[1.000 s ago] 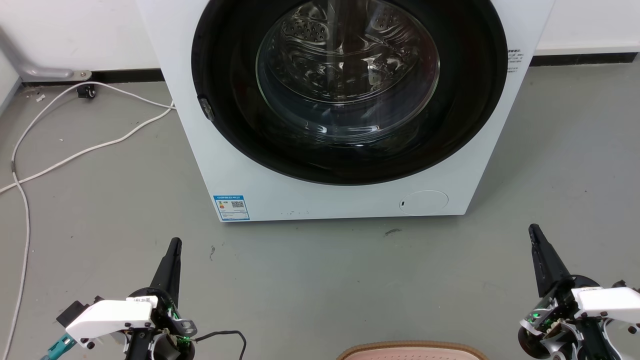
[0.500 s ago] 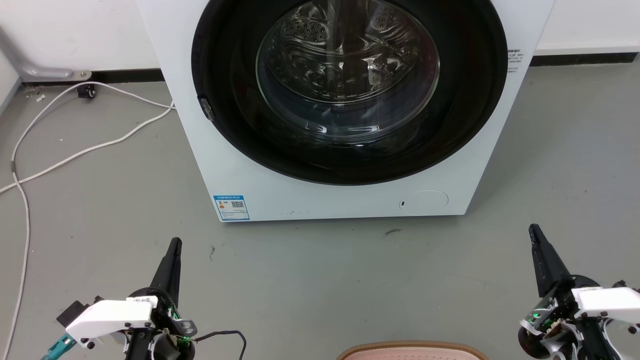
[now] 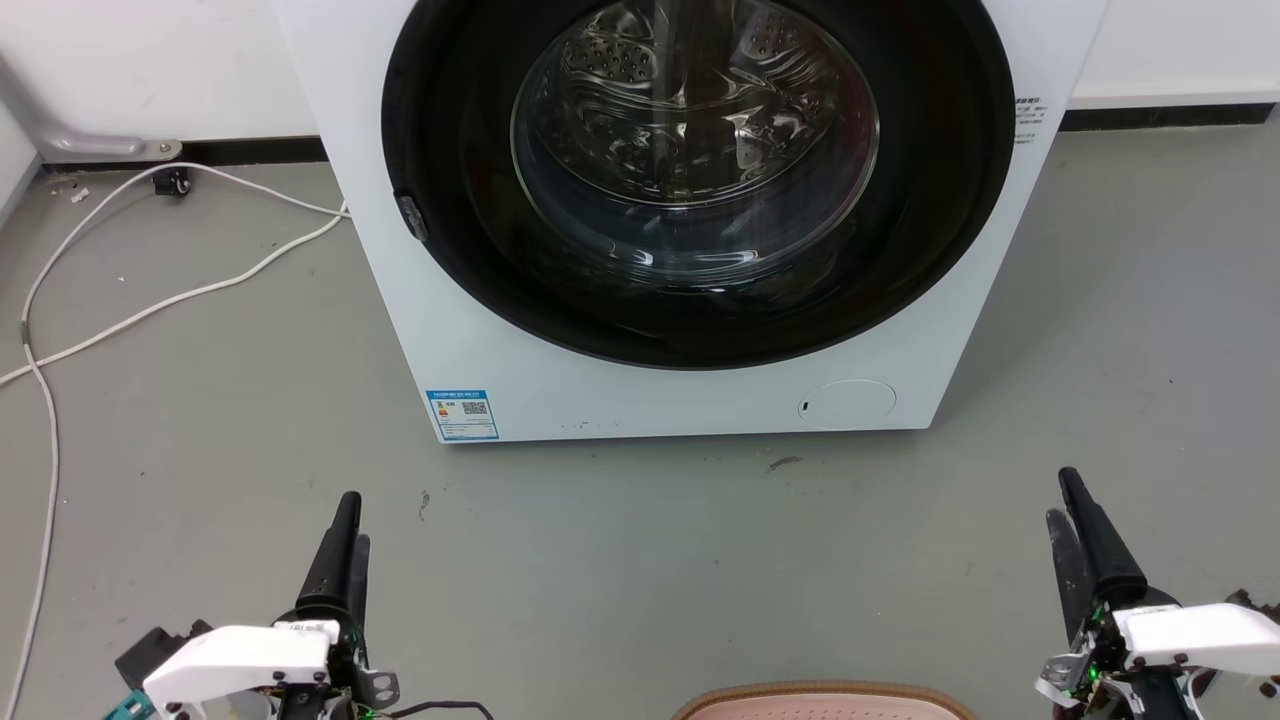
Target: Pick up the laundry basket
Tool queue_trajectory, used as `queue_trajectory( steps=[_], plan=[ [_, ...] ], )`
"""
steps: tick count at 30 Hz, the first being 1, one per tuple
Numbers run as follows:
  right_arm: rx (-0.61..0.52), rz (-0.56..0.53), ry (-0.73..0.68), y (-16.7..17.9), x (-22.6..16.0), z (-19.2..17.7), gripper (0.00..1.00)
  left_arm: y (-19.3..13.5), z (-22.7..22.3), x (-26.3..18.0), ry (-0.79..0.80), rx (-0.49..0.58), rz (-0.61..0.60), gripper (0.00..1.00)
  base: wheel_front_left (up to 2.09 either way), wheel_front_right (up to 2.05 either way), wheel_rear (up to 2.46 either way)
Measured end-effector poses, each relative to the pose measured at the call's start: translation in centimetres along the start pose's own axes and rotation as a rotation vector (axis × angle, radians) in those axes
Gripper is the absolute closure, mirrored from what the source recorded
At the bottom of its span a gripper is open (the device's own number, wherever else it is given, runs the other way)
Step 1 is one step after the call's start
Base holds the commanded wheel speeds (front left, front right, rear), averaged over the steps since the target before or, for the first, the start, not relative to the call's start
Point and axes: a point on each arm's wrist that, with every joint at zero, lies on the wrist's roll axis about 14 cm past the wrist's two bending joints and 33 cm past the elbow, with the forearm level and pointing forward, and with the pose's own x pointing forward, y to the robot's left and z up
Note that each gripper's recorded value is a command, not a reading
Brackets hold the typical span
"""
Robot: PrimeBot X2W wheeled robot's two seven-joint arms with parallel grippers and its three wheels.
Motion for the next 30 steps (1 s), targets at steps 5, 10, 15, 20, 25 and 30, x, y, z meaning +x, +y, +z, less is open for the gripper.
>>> queue_trajectory(
  steps=[5, 10, 15, 20, 25, 30],
  plan=[
    [-0.123, 0.021, -0.002, 0.7, -0.1, -0.1, 0.00, -0.7, -0.1, 0.1, -0.002, 0.104, -0.002, 0.00, 0.00, 0.00, 0.00],
    [-0.220, 0.037, -0.002, 1.2, -0.2, -0.3, 0.00, -0.9, -0.4, 0.2, -0.002, 0.194, 0.003, 0.00, 0.00, 0.00, 0.00],
    [-0.373, 0.069, 0.001, 2.2, -0.2, -0.7, 0.00, -0.8, -0.9, 0.0, -0.001, 0.333, 0.024, 0.00, 0.00, 0.00, 0.00],
    [-0.472, 0.077, -0.001, 2.3, -0.5, -0.9, 0.00, -0.8, -1.1, -0.1, -0.005, 0.413, 0.034, 0.00, 0.00, 0.00, 0.00],
    [-0.583, 0.094, 0.003, 2.7, -0.6, -1.4, 0.00, -0.7, -1.3, -0.2, -0.010, 0.508, 0.039, 0.00, 0.00, 0.00, 0.00],
    [-0.671, 0.099, 0.004, 2.6, -0.9, -1.6, 0.00, -0.9, -1.3, -0.2, -0.022, 0.592, 0.038, 0.00, 0.00, 0.00, 0.00]
  ],
)
